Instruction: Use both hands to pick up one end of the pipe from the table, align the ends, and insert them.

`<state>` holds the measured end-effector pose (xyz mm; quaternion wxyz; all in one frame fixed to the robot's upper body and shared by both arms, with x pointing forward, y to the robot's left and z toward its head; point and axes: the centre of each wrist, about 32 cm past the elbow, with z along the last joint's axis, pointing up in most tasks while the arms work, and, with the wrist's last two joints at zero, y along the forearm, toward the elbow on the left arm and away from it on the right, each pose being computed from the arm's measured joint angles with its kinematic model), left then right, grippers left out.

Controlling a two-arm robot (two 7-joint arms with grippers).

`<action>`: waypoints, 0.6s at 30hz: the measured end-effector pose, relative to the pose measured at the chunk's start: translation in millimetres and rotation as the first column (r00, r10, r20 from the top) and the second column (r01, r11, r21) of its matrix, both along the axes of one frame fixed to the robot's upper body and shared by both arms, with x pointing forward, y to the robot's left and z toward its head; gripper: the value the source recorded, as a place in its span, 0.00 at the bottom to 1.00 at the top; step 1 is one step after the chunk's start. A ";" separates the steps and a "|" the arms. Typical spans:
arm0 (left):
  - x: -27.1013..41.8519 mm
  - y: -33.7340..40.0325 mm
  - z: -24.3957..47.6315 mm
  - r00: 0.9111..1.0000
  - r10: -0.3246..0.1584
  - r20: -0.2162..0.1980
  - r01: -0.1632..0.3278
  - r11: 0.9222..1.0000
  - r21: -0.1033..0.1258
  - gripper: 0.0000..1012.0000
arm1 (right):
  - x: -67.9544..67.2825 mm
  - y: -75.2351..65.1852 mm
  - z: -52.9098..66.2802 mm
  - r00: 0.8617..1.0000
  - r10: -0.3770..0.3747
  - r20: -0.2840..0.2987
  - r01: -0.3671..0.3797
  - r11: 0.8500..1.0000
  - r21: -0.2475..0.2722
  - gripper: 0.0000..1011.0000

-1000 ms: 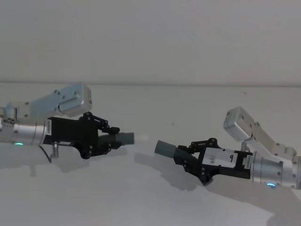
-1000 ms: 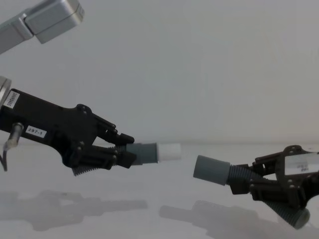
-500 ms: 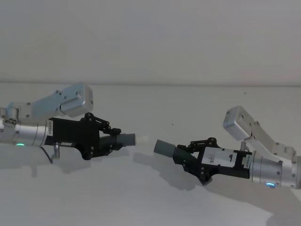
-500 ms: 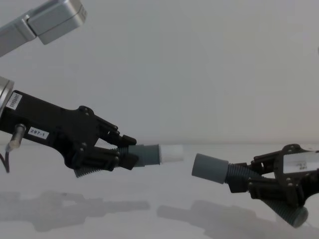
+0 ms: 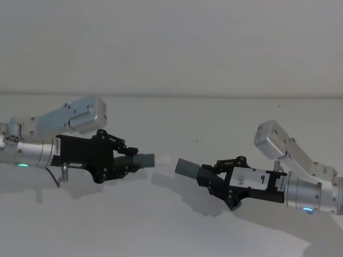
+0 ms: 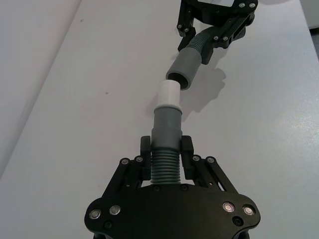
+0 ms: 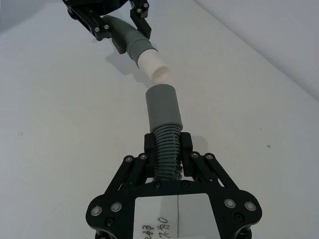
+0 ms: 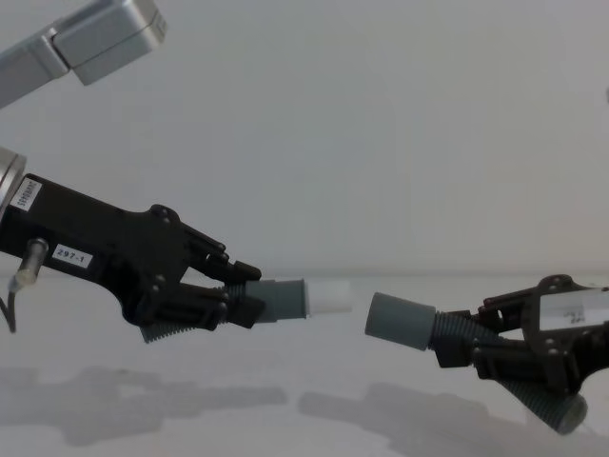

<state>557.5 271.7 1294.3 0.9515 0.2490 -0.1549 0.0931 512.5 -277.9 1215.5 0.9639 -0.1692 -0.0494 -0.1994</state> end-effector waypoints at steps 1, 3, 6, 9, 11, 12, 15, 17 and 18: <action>0.0 -0.1 0.1 1.000 0.000 0.000 0.000 1.000 0.000 0.34 | 0.0 0.0 0.0 1.000 0.000 0.000 0.000 1.000 0.000 0.28; 0.0 -0.2 0.1 1.000 -0.001 -0.002 0.001 1.000 0.001 0.34 | 0.0 0.1 0.0 1.000 0.000 0.000 0.000 1.000 0.000 0.28; 0.0 -0.4 0.2 1.000 -0.002 -0.003 0.002 1.000 0.001 0.34 | 0.0 0.2 0.0 1.000 0.000 0.000 0.000 1.000 0.000 0.28; 0.3 -0.9 0.5 1.000 -0.004 -0.004 0.004 1.000 0.001 0.34 | 0.0 0.2 0.0 1.000 -0.001 0.000 0.001 1.000 0.000 0.28; 0.4 -1.0 0.6 1.000 -0.005 -0.005 0.005 1.000 0.001 0.34 | 0.1 0.2 0.0 1.000 -0.001 0.000 0.001 1.000 0.001 0.28; 0.5 -1.0 0.6 1.000 -0.005 -0.005 0.005 1.000 0.001 0.34 | 0.0 0.2 0.0 1.000 -0.001 0.000 0.001 1.000 0.001 0.28; 0.9 -1.2 0.6 1.000 -0.006 -0.007 0.006 1.000 0.002 0.34 | 0.1 0.2 0.0 1.000 -0.001 0.000 0.001 1.000 0.001 0.28; 1.0 -1.4 0.6 1.000 -0.007 -0.007 0.007 1.000 0.003 0.34 | 0.1 0.2 0.0 1.000 -0.001 -0.001 0.001 1.000 0.001 0.28; 1.1 -1.5 0.6 1.000 -0.008 -0.008 0.008 1.000 0.003 0.34 | 0.1 0.2 0.0 1.000 -0.001 -0.001 0.001 1.000 0.001 0.28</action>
